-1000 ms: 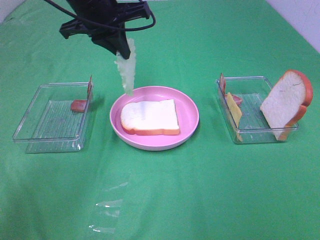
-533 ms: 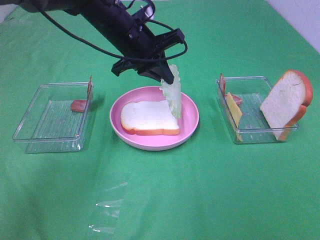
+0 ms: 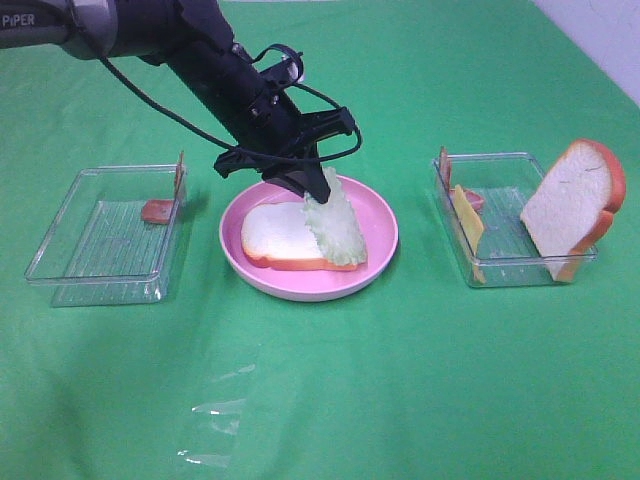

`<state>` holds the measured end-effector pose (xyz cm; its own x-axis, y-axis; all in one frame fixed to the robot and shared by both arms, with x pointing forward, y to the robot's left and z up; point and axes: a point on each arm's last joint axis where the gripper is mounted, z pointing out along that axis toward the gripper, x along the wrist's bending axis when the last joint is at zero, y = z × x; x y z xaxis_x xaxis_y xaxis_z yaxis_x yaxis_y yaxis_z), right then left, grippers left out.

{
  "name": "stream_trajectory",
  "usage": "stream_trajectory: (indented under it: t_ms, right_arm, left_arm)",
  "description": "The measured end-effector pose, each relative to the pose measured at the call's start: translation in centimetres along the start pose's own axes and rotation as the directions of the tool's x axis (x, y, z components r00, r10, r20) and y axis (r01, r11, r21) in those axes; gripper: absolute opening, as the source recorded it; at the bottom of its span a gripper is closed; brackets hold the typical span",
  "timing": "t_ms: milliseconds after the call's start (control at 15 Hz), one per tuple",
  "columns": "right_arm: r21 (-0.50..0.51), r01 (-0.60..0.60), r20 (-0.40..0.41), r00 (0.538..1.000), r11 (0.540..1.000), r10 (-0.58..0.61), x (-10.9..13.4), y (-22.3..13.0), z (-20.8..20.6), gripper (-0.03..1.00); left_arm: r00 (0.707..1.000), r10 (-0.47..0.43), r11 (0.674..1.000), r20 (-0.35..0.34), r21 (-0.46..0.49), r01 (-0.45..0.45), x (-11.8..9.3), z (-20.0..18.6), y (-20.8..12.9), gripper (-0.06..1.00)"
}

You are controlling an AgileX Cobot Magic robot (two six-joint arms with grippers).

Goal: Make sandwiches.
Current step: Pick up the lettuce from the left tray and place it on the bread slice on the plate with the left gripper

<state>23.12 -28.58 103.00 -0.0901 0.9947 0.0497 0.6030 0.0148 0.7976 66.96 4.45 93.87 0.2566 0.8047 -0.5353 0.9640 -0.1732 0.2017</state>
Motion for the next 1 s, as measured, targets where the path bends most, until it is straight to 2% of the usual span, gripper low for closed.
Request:
stream_trajectory:
  t_ms: [400, 1000]
  right_arm:
    - [0.000, 0.000, 0.000, 1.000, 1.000, 0.000, 0.0, 0.0, 0.0, 0.98]
    - [0.000, 0.000, 0.000, 1.000, 1.000, 0.000, 0.0, 0.0, 0.0, 0.98]
  left_arm:
    - [0.989, 0.025, 1.000, -0.149, 0.007, -0.024, 1.4, -0.1, 0.0, 0.00]
    - [0.986, 0.034, 0.999, -0.163, -0.018, -0.037, 1.5, -0.2, 0.2, 0.02]
